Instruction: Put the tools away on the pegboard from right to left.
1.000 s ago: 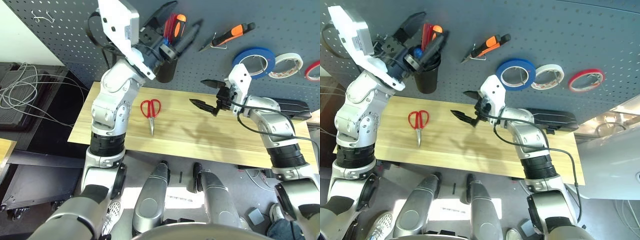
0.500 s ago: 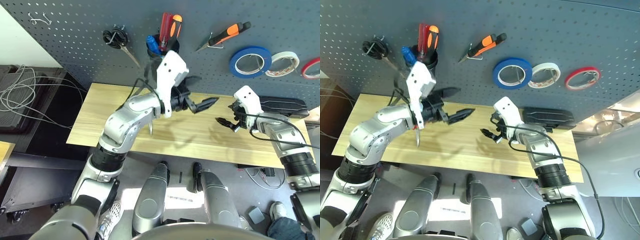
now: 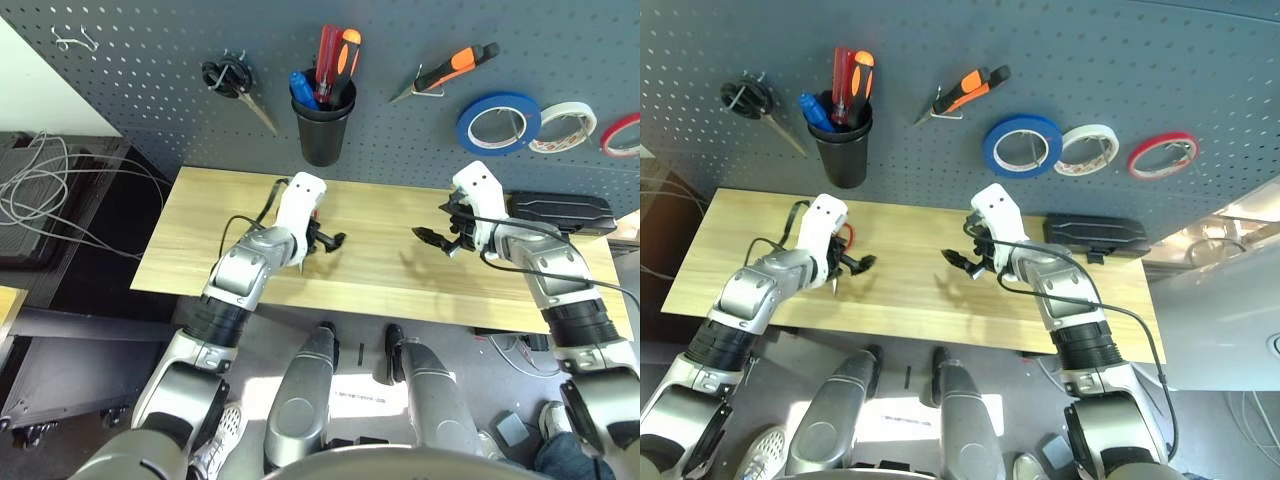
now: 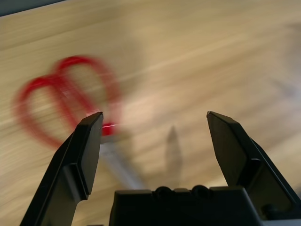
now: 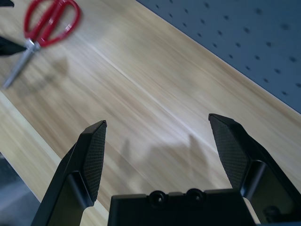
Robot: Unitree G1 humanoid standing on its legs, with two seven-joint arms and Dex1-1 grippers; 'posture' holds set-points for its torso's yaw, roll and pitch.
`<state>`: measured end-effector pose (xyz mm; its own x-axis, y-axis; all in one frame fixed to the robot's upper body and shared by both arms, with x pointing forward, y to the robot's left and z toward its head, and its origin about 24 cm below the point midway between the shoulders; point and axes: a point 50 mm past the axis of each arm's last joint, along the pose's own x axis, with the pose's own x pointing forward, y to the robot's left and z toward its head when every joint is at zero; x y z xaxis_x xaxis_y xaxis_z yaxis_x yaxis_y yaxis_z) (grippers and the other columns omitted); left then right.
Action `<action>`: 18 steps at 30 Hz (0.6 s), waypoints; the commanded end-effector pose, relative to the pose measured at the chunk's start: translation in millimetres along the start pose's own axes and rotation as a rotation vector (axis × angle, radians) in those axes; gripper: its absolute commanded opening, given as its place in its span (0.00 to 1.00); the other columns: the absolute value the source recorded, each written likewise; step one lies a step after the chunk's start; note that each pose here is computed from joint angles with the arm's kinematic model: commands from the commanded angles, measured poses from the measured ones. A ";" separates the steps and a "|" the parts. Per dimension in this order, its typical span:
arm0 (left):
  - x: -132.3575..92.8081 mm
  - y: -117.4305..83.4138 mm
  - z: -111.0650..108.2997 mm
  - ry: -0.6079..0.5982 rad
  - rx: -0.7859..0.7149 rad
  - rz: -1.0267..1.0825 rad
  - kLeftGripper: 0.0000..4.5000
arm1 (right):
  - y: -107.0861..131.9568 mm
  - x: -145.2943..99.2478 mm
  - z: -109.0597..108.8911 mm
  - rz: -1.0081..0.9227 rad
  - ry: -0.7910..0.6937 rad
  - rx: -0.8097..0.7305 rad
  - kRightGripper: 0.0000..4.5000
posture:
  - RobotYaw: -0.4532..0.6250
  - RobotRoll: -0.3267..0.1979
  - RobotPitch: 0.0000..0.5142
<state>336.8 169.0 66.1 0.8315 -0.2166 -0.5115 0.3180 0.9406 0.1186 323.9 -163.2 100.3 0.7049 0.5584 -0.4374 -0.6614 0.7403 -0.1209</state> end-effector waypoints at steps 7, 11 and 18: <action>19.8 24.1 -15.0 0.028 -0.135 0.179 1.00 | 13.0 22.7 -7.4 0.008 -0.050 0.033 1.00 | 0.54 0.62 0.71; 24.7 29.2 -16.2 0.029 -0.146 0.207 1.00 | 20.7 29.5 -5.0 0.028 -0.079 0.040 1.00 | 0.54 0.62 0.77; 24.8 44.0 -25.6 0.046 -0.169 0.268 1.00 | 27.2 28.3 -3.2 0.053 -0.097 0.030 1.00 | 0.52 0.62 0.82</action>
<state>367.8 203.3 52.4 0.8807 0.0216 -0.4732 0.0300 0.9944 0.1012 330.8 -129.9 88.8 0.7068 0.6197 -0.3411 -0.6800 0.7281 -0.0864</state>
